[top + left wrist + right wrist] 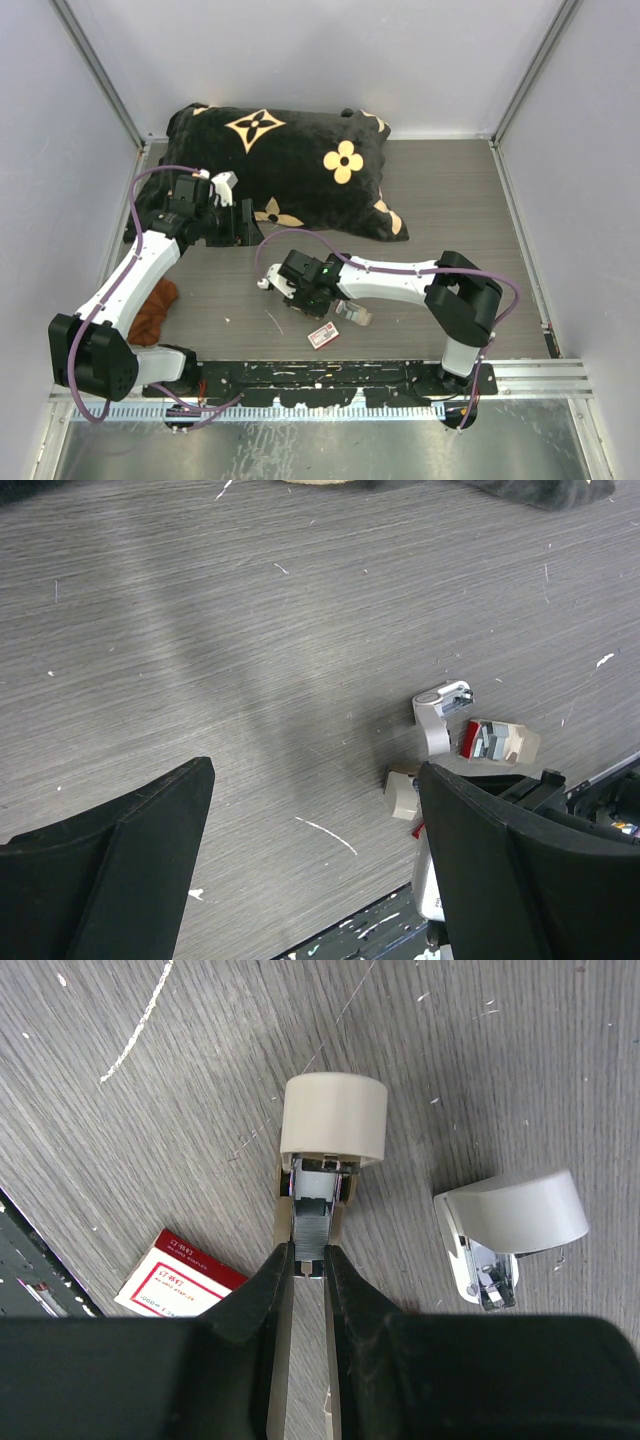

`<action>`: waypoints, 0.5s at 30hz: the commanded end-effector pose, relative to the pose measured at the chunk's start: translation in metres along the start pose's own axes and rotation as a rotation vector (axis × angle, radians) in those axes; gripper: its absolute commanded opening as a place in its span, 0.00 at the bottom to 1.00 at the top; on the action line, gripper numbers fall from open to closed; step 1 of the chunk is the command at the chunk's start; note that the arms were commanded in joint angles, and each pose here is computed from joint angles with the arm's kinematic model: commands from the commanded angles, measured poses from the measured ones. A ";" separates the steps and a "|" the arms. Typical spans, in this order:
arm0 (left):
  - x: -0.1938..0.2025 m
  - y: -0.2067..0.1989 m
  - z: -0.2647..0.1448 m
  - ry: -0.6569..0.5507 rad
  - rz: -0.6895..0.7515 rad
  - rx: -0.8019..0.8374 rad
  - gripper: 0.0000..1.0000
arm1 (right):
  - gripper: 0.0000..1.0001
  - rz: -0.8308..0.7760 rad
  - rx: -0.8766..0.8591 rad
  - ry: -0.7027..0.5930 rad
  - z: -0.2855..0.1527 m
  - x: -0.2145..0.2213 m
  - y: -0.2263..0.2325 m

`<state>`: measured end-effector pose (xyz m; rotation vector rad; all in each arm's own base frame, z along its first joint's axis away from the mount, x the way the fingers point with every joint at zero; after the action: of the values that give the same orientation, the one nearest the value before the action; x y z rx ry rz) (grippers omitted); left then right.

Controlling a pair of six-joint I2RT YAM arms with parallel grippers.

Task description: Load the staples into the stapler

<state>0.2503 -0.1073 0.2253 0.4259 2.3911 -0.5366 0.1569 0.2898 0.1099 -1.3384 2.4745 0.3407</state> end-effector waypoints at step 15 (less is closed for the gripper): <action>-0.012 -0.001 -0.003 -0.062 0.004 0.022 0.86 | 0.28 -0.011 -0.003 -0.027 -0.003 -0.010 0.000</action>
<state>0.2504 -0.1072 0.2257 0.4064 2.3955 -0.5459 0.1572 0.2907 0.1096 -1.3442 2.4800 0.3373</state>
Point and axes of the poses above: each gripper's point midway between its finger pads, its own z axis out along the fingers, its own y axis along the line the jaws close on, x = y × z, the point moved 8 cm from there along -z, back along the fingers, and after that the axes turned 15 degrees about z, right-handed, at the moved point
